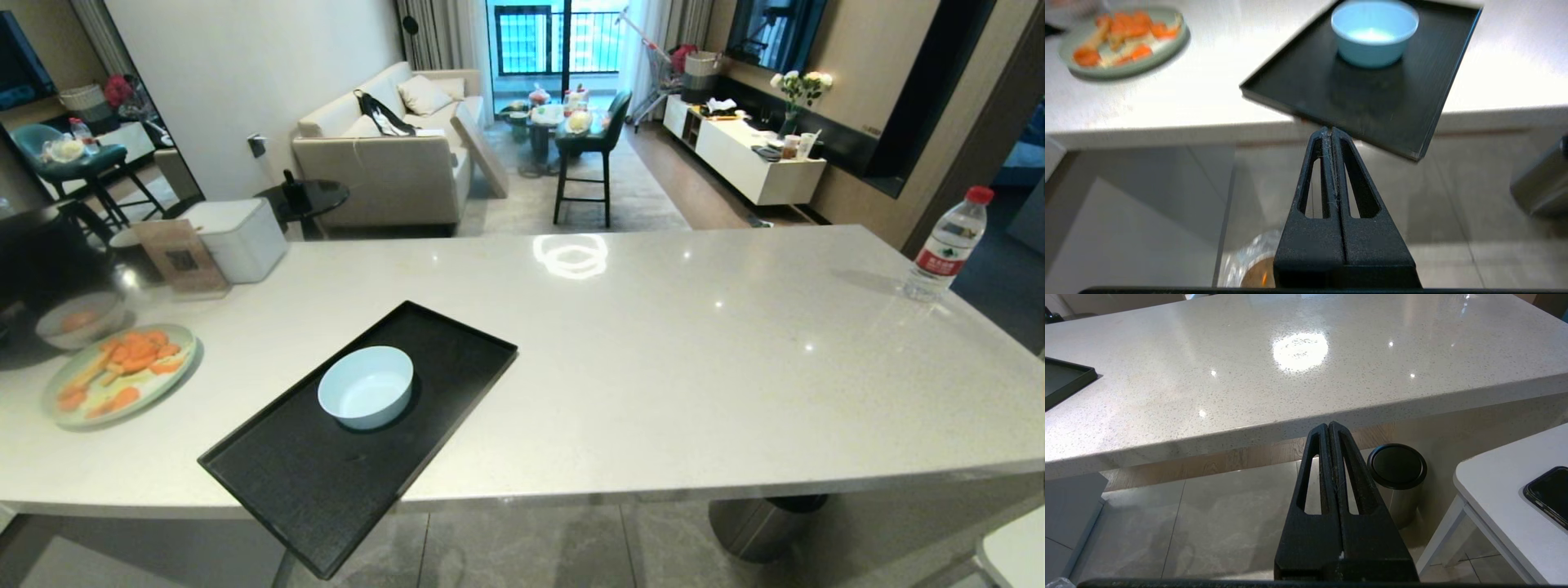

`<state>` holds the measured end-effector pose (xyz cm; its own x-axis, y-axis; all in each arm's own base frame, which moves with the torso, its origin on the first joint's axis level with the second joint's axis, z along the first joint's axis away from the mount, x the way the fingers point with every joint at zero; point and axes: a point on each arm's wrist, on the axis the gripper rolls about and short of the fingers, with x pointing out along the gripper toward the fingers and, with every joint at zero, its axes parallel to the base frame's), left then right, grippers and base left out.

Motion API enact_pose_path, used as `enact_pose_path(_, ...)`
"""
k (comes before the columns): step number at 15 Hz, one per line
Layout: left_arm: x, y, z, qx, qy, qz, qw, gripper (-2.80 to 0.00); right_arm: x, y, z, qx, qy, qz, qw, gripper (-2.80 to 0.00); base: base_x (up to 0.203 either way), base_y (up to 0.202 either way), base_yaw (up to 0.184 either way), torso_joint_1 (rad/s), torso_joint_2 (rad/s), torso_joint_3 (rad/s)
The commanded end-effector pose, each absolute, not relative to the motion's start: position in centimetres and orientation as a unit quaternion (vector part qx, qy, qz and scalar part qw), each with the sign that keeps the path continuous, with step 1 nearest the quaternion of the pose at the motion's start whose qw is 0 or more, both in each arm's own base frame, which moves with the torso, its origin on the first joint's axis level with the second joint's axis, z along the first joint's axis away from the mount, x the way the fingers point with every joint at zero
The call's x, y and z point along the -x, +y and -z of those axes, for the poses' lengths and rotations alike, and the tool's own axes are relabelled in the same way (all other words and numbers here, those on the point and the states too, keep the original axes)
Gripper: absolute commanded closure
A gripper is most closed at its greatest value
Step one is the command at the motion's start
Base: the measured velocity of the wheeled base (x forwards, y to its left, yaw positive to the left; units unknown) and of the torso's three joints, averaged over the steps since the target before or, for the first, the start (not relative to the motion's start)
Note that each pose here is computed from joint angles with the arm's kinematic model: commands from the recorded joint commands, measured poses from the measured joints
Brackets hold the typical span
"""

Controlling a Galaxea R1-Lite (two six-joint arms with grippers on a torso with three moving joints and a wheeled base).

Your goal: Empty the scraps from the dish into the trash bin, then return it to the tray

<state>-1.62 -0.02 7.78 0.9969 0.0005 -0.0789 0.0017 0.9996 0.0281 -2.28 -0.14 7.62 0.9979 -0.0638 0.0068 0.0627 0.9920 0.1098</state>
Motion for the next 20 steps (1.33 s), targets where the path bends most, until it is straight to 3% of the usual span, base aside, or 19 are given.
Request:
enact_pose_path(1,2.27,-0.02,-7.61,-0.011,-0.002,0.003,1.000,0.00,2.28,-0.14,-7.63,-0.055,-0.006,0.032,0.998,0.00,0.000,0.000,0.000,0.000,0.00,0.000)
enact_pose_path(20,2.27,0.00,-7.61,-0.008,-0.002,0.000,1.000,0.00,2.28,-0.14,-7.63,-0.056,-0.006,0.032,0.998,0.00,0.000,0.000,0.000,0.000,0.00,0.000)
